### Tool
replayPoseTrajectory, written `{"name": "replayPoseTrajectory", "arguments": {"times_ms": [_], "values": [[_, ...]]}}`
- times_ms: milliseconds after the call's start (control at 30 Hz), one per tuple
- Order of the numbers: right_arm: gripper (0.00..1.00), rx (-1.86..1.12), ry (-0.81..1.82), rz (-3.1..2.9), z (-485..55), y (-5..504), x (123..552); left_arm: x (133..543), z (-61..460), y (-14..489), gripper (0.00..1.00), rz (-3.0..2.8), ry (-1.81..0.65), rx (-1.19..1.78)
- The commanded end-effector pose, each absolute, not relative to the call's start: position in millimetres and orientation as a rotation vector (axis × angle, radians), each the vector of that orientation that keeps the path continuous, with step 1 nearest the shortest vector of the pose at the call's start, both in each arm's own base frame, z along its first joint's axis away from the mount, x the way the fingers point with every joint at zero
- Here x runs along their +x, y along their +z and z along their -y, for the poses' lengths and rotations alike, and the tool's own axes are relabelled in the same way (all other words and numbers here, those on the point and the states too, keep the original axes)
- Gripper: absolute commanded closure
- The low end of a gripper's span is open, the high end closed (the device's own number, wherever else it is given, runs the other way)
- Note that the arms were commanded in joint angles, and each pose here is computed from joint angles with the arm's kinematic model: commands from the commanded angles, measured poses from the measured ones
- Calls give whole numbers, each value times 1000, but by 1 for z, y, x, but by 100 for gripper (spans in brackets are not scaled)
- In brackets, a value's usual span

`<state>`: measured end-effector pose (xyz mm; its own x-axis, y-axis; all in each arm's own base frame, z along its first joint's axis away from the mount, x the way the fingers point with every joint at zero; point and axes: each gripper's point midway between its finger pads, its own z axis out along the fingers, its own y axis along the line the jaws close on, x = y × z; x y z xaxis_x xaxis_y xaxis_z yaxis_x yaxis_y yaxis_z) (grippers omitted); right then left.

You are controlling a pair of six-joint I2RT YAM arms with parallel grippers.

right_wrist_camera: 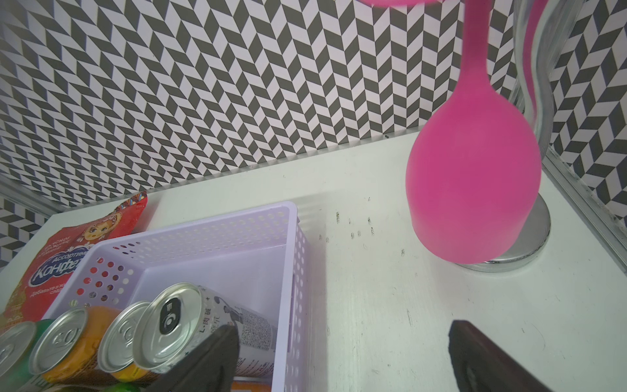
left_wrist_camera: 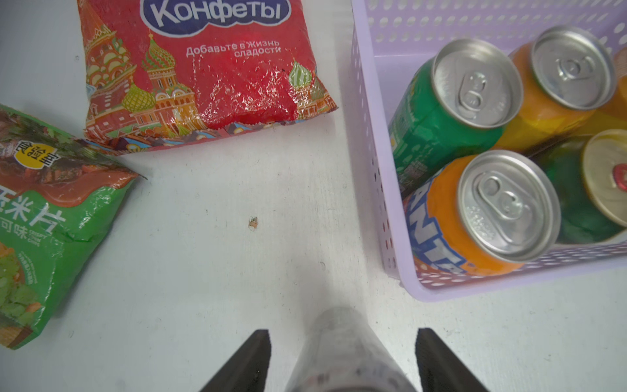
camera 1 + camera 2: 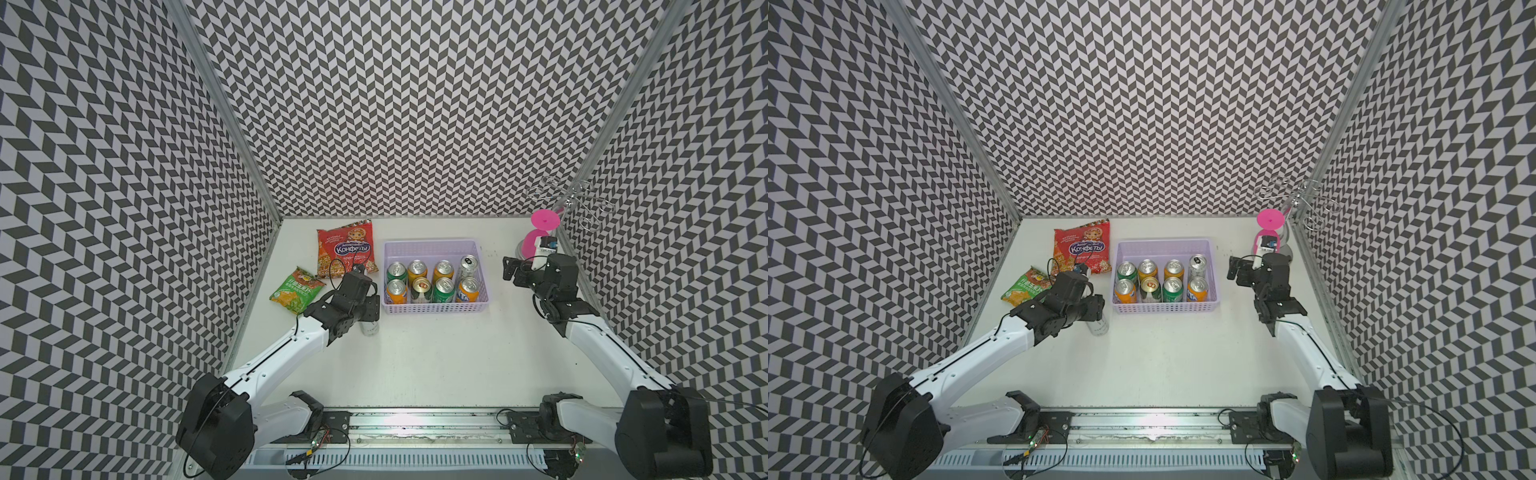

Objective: Take out the drinks from the basket
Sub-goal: Place the drink at the center of the board, then pick up the drink from the basket.

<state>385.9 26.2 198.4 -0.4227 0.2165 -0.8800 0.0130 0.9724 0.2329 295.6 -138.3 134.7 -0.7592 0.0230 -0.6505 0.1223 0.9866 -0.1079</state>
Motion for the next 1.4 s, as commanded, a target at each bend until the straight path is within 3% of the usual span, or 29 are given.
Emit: {"name": "replayPoseTrajectory", "arguments": {"times_ms": [0,500,1367], "values": [[0,138,236,-1924,-27,219,390,304,146,162,22,-2346,-233,107],[0,132,242,-1910,-28,224,387,312,178,206,16,-2297,-342,277],[0,140,226,-1901,-25,226,385,342,230,136,19,-2501,-302,544]]}}
